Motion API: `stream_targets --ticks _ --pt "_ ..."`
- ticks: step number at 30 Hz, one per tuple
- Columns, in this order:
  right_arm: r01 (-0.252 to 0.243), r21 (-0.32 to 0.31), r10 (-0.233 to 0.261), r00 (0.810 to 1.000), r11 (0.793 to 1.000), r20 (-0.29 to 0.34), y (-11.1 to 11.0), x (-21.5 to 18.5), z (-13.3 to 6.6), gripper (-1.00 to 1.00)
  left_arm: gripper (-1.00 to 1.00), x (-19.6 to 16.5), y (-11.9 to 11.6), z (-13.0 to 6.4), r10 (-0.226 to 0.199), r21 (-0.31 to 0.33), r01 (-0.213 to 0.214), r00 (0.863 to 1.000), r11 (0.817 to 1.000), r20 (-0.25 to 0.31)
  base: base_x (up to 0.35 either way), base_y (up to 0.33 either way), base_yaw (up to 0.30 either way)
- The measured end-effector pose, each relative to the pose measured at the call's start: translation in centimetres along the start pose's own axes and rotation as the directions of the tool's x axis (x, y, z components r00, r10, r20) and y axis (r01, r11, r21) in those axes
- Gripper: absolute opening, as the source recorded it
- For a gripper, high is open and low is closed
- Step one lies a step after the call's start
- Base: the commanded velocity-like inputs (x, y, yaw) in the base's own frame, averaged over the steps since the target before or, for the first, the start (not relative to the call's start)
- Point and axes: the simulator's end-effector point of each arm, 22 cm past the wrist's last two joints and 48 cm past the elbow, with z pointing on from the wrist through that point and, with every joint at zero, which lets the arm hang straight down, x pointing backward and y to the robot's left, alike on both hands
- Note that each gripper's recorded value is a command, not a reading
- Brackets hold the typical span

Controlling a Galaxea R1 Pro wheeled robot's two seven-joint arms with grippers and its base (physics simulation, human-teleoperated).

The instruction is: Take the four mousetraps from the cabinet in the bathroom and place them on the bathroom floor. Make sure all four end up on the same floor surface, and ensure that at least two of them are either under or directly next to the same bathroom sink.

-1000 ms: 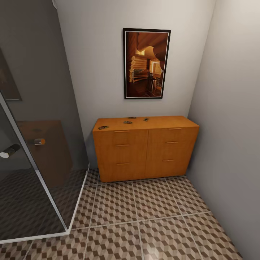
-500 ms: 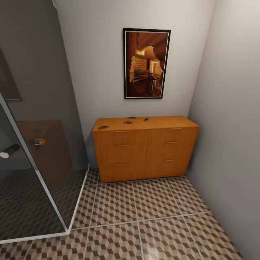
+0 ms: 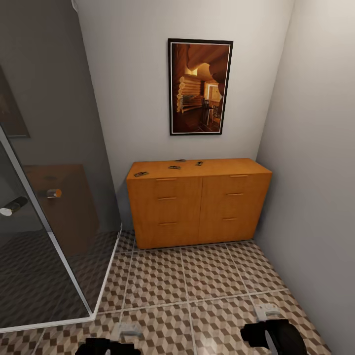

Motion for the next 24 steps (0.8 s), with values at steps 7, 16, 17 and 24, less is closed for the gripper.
stream_targets --ticks 7,16,17,24 --pt "0.009 -0.006 -0.008 0.989 1.0 0.148 0.5 -9.2 -3.0 1.0 1.0 -8.9 -3.8 -3.1 0.084 0.034 -0.09 0.987 0.995 0.139 0.0 0.0 0.0" --pt "0.007 -0.026 0.0 0.959 1.0 0.285 1.6 -17.8 -6.4 1.0 1.0 -16.2 -5.8 -6.2 0.104 0.047 -0.121 0.96 0.992 0.261 0.0 0.0 0.0" --pt "0.006 -0.028 0.002 0.956 1.0 0.295 1.8 -18.5 -6.7 1.0 1.0 -16.7 -5.9 -6.4 0.105 0.047 -0.122 0.957 0.991 0.27 0.0 0.0 0.0" --pt "0.003 -0.044 0.014 0.922 0.999 0.387 2.4 -24.2 -9.8 1.0 1.0 -23.0 -7.3 -9.8 0.09 0.086 -0.131 0.923 0.988 0.373 0.0 0.0 0.0"
